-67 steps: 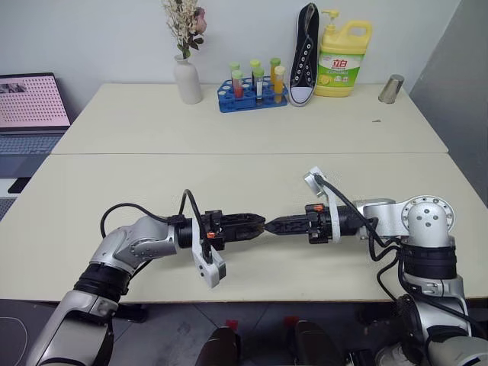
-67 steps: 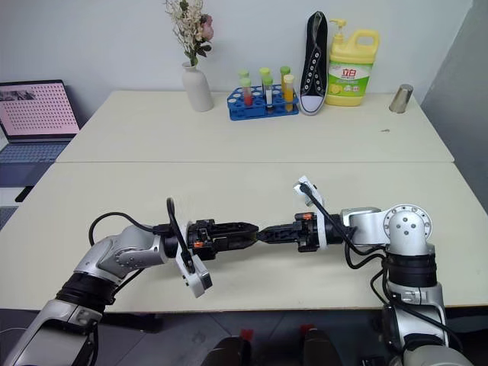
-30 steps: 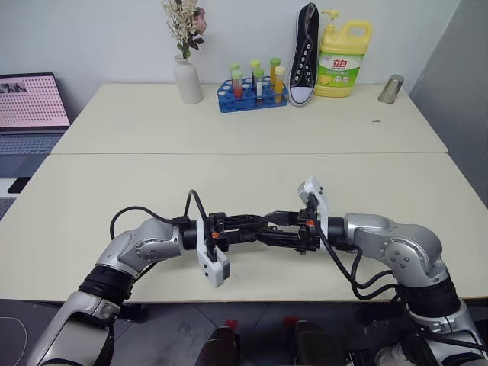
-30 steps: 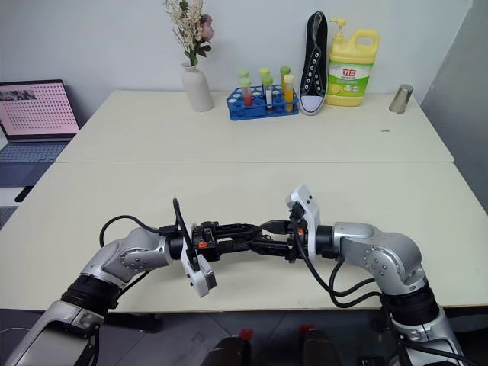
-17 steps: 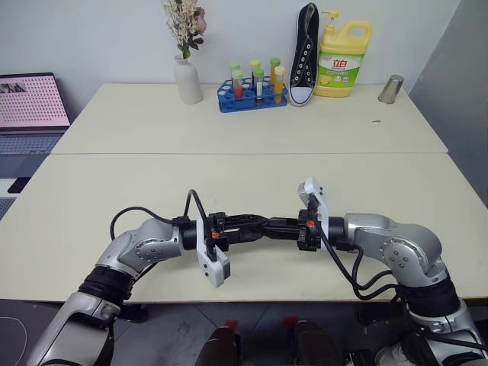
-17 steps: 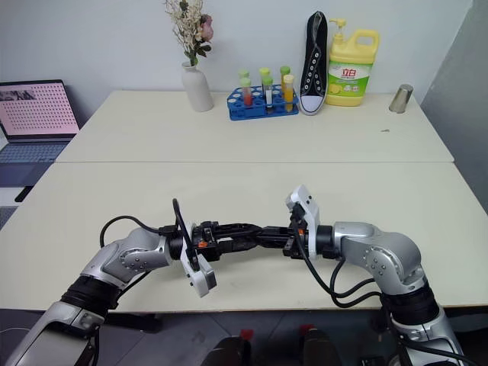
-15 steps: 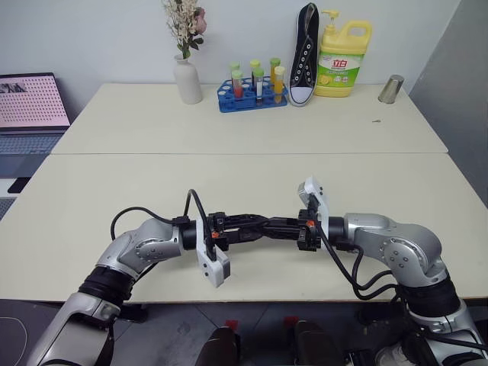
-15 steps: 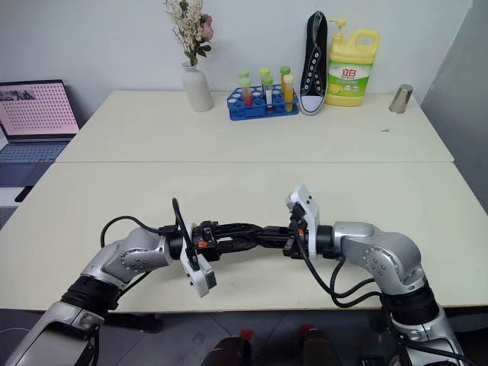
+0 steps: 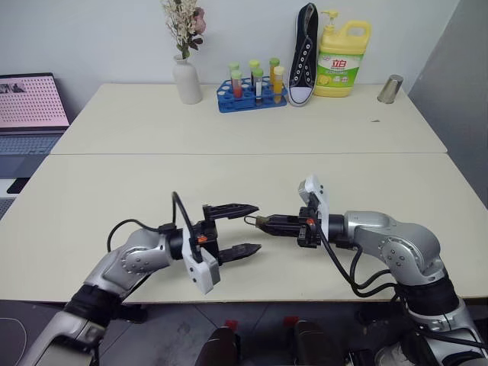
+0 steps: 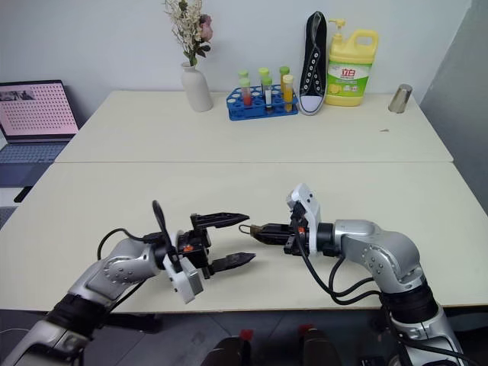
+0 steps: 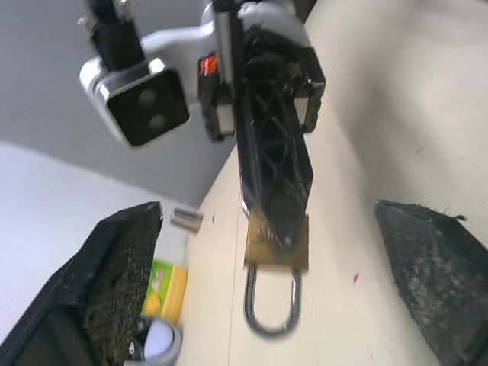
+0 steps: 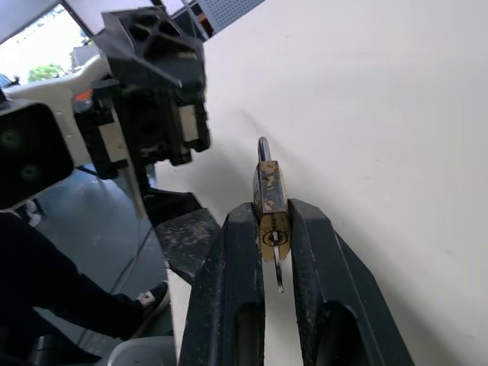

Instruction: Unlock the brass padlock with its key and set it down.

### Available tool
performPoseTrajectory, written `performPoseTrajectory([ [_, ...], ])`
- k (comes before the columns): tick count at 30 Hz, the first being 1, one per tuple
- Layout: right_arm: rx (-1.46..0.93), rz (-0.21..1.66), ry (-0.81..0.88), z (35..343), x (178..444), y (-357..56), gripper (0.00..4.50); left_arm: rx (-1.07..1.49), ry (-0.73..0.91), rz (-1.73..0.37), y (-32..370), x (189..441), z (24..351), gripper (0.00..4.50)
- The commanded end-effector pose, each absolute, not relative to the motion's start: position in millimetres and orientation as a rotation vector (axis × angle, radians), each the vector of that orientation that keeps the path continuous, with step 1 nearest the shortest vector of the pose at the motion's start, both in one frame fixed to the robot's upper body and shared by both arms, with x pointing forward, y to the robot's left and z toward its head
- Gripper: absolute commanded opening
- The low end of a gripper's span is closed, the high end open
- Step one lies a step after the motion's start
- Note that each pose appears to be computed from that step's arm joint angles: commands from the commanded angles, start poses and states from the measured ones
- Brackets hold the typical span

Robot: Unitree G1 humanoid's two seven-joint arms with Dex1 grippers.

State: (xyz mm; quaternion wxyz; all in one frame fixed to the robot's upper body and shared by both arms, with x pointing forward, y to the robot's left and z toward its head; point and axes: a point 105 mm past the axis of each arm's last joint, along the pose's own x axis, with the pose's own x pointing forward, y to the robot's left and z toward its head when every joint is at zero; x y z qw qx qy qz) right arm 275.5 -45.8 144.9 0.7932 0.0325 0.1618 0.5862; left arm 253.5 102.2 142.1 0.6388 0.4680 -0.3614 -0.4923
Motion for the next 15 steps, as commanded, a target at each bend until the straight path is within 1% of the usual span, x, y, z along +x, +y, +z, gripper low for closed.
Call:
performPoseTrajectory([
  [1, 0.001, 1.267, 0.267, 157, 279, -49, 0.13, 1.032, -0.816, -1.025, 115, 259, 162, 4.50],
  [4, -0.056, 1.268, 0.218, 165, 280, -54, 0.13, 0.875, -0.654, -0.882, 137, 289, 175, 3.87],
  [6, -0.066, 1.275, 0.198, 170, 279, -55, 0.13, 0.794, -0.596, -0.848, 143, 299, 181, 3.21],
  [9, -0.100, 1.297, 0.181, 173, 275, -54, 0.13, 0.701, -0.529, -0.900, 137, 302, 180, 2.16],
  [11, -0.110, 1.315, 0.183, 172, 273, -54, 0.13, 0.616, -0.462, -0.926, 134, 304, 174, 1.53],
  [12, -0.117, 1.328, 0.180, 173, 270, -53, 0.13, 0.552, -0.393, -0.954, 132, 305, 166, 1.09],
  [13, -0.122, 1.342, 0.172, 174, 268, -51, 0.13, 0.480, -0.305, -1.002, 127, 305, 155, 0.84],
  [15, -0.125, 1.360, 0.159, 176, 264, -47, 0.13, 0.372, -0.202, -1.060, 119, 303, 145, 0.21],
])
